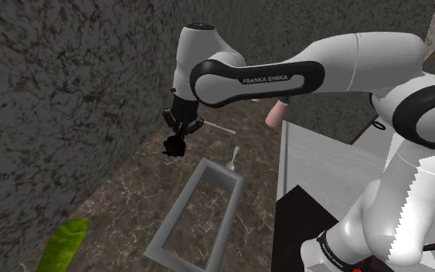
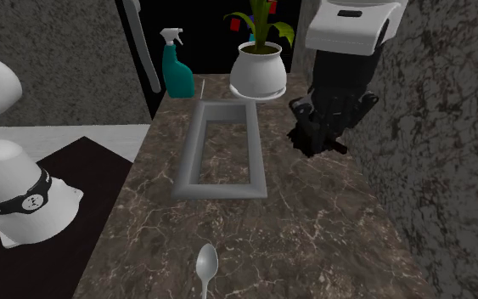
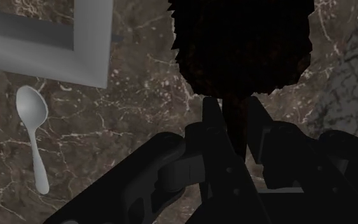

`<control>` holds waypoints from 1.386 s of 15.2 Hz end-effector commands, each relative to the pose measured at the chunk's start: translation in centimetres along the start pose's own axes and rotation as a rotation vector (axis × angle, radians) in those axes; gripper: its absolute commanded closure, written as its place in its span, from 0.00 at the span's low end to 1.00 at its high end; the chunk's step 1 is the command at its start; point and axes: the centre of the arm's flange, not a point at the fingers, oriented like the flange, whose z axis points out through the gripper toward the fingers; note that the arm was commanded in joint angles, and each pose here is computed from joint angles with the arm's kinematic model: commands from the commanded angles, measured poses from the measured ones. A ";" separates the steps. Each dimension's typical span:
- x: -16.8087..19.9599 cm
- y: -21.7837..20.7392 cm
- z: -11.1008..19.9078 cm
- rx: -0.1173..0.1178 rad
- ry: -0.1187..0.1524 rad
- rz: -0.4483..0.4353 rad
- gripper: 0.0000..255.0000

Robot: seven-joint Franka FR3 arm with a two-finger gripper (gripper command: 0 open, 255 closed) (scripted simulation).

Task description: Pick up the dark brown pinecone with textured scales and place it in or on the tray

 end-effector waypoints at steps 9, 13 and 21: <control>-9.1 8.8 0.2 0.000 0.000 0.000 1.00; -12.9 12.4 0.4 0.000 0.000 0.000 1.00; -13.7 13.2 4.1 0.000 0.000 0.000 1.00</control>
